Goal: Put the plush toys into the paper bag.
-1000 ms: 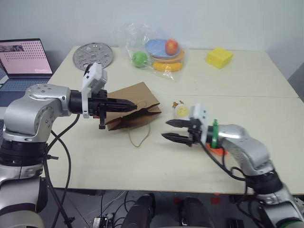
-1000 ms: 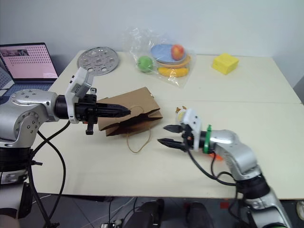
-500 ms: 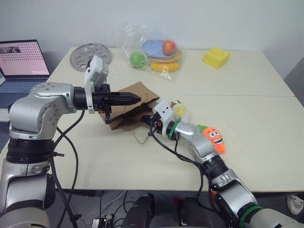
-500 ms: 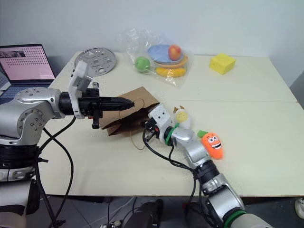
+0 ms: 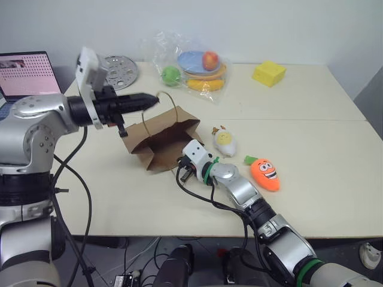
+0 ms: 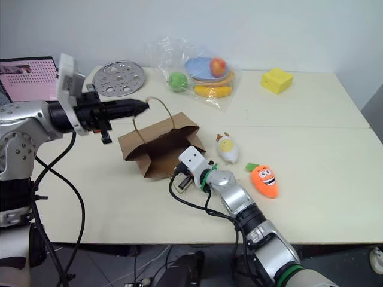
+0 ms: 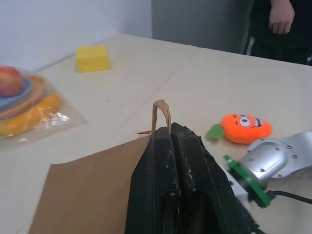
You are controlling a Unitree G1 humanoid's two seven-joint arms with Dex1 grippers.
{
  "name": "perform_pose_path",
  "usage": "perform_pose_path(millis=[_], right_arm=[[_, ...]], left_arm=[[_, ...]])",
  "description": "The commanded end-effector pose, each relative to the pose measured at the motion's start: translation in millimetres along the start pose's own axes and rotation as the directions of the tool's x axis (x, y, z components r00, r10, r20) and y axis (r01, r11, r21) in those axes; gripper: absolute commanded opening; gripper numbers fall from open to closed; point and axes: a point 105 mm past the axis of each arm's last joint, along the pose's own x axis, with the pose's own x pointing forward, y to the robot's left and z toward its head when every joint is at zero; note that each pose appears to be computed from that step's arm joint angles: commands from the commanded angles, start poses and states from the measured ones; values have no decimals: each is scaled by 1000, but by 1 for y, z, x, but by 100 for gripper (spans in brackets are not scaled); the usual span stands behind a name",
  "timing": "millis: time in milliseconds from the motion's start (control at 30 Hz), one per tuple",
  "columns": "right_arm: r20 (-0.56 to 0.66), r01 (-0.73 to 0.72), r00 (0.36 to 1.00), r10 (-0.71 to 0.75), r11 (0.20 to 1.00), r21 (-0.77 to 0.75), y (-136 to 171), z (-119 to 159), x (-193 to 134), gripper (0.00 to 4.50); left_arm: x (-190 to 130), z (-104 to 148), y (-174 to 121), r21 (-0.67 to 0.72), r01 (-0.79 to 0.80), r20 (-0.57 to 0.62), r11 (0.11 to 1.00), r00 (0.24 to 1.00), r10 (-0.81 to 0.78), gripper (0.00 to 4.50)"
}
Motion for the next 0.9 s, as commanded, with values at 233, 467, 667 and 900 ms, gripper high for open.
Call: perform_pose_path(millis=[233, 467, 667, 900], right_arm=[[-19, 22, 1000, -22, 1000, -16, -8, 3, -2, 4], [-19, 22, 1000, -22, 1000, -12, -11, 3, -3, 4], [140, -71, 988, 64, 997, 43, -3, 30, -11, 4], [385, -127, 917, 99, 991, 47, -7, 71, -43, 4]], left_arm=[[-35, 92, 39, 162, -303, 372, 939, 900, 226, 0], [-21, 46, 25, 157, -226, 231, 962, 955, 186, 0], [-9, 17, 8, 154, -151, 156, 976, 980, 127, 0], [-3, 7, -2, 139, -77, 118, 987, 991, 61, 0]])
